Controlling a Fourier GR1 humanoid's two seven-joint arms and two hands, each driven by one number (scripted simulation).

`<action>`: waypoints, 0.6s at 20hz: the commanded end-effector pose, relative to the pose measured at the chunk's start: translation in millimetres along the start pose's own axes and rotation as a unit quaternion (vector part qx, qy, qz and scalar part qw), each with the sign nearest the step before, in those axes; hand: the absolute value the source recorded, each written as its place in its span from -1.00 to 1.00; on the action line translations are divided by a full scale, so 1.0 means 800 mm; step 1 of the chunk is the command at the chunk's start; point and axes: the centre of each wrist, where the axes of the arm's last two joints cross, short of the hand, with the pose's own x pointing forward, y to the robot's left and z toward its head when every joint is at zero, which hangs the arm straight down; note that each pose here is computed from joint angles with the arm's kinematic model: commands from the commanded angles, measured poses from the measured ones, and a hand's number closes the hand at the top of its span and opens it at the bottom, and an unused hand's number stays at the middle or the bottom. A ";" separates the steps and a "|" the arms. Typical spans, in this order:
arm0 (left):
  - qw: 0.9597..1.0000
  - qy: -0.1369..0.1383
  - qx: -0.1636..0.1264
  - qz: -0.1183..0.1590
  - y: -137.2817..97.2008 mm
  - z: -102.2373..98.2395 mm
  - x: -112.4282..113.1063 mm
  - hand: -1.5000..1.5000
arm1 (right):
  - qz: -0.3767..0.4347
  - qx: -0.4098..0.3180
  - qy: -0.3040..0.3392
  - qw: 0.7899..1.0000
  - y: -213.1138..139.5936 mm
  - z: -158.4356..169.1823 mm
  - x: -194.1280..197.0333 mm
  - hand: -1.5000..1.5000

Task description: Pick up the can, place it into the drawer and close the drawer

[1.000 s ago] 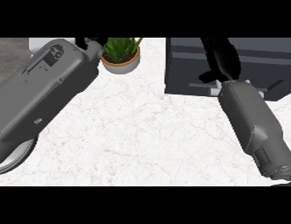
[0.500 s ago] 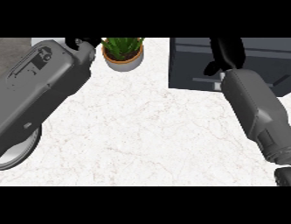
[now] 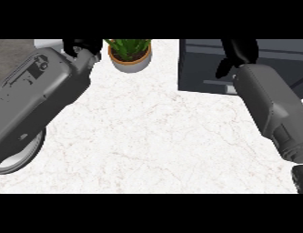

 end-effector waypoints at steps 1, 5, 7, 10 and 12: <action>1.000 0.002 -0.002 0.003 0.003 0.001 0.010 -1.00 | -0.068 -0.021 -0.018 0.997 -0.038 -0.032 0.019 -1.00; 1.000 -0.005 0.000 0.000 0.006 0.003 0.007 -1.00 | -0.224 -0.024 0.009 0.974 -0.029 -0.031 0.041 -1.00; 1.000 -0.003 -0.003 -0.001 0.009 0.001 0.008 -1.00 | -0.285 -0.025 0.026 0.958 -0.037 -0.038 0.052 -1.00; 1.000 -0.001 -0.002 -0.007 0.009 0.010 -0.005 -1.00 | -0.343 -0.028 0.044 0.938 -0.032 -0.032 0.034 -1.00; 1.000 0.007 0.001 -0.002 0.015 0.009 0.001 -1.00 | -0.356 -0.035 0.036 0.933 -0.033 -0.032 0.027 -1.00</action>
